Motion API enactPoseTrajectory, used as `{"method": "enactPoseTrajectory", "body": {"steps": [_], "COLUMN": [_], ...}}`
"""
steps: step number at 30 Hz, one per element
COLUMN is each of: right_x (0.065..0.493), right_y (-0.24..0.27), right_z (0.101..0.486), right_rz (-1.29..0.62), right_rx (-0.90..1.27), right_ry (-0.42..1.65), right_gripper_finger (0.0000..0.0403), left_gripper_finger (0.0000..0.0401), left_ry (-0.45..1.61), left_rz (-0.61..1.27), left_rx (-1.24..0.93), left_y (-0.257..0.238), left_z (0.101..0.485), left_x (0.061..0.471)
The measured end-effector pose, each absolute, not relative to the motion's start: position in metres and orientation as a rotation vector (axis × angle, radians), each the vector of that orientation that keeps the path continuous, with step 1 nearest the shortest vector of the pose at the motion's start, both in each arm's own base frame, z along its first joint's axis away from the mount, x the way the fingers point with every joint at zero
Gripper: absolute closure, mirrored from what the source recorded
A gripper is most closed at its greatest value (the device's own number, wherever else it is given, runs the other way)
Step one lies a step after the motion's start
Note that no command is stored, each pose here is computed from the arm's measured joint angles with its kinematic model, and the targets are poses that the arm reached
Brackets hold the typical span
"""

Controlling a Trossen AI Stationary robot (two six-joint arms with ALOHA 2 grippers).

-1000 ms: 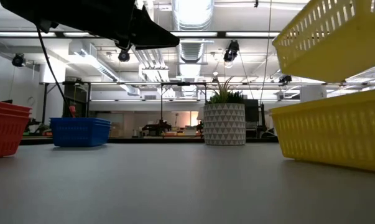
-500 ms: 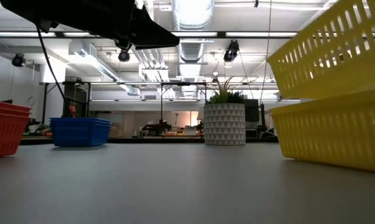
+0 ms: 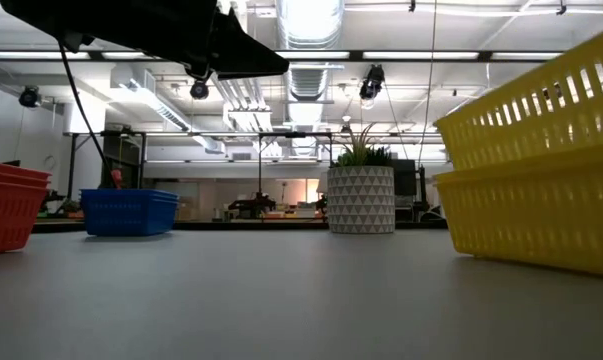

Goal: Stack baskets by color
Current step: Stack the right yellow bin on top of the left yellow bin, then return to Home Position

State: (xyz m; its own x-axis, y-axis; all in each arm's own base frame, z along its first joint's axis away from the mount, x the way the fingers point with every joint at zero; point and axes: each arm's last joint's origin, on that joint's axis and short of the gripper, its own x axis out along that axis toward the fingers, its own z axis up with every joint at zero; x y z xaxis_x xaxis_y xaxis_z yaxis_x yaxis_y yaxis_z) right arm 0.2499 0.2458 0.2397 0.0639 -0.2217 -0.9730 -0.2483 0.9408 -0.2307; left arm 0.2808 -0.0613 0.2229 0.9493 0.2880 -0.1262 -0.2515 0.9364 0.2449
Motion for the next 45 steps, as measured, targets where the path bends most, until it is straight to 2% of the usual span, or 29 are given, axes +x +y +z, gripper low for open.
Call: {"method": "enactPoseTrajectory", "body": {"steps": [9,19,27,30,34,40,42,45], "right_x": [0.252,0.250,0.248,0.246,0.246,0.239,0.233,0.220], "right_y": [0.247,0.243,0.241,0.240,0.237,0.224,0.210,0.180], "right_z": [0.232,0.225,0.243,0.250,0.251,0.241,0.237,0.236], "right_rz": [0.054,0.016,0.038,0.047,0.069,0.198,0.195,0.127], "right_rx": [-0.397,-0.379,-0.342,-0.328,-0.370,-0.426,-0.466,-0.516], "right_ry": [1.493,1.512,1.477,1.446,1.365,1.177,1.099,0.957], "right_gripper_finger": [0.0390,0.0303,0.0279,0.0285,0.0317,0.0380,0.0390,0.0394], "left_gripper_finger": [0.0302,0.0302,0.0302,0.0302,0.0302,0.0302,0.0304,0.0319], "left_ry": [0.161,0.162,0.162,0.161,0.163,0.330,0.385,0.355], "left_rz": [0.277,0.277,0.277,0.277,0.245,-0.247,-0.308,-0.305], "left_rx": [0.227,0.227,0.227,0.225,0.224,0.253,0.246,0.243], "left_y": [-0.061,-0.061,-0.061,-0.061,-0.063,-0.073,-0.072,-0.065], "left_z": [0.223,0.223,0.223,0.223,0.222,0.219,0.219,0.224], "left_x": [0.281,0.281,0.281,0.281,0.281,0.260,0.248,0.228]}}
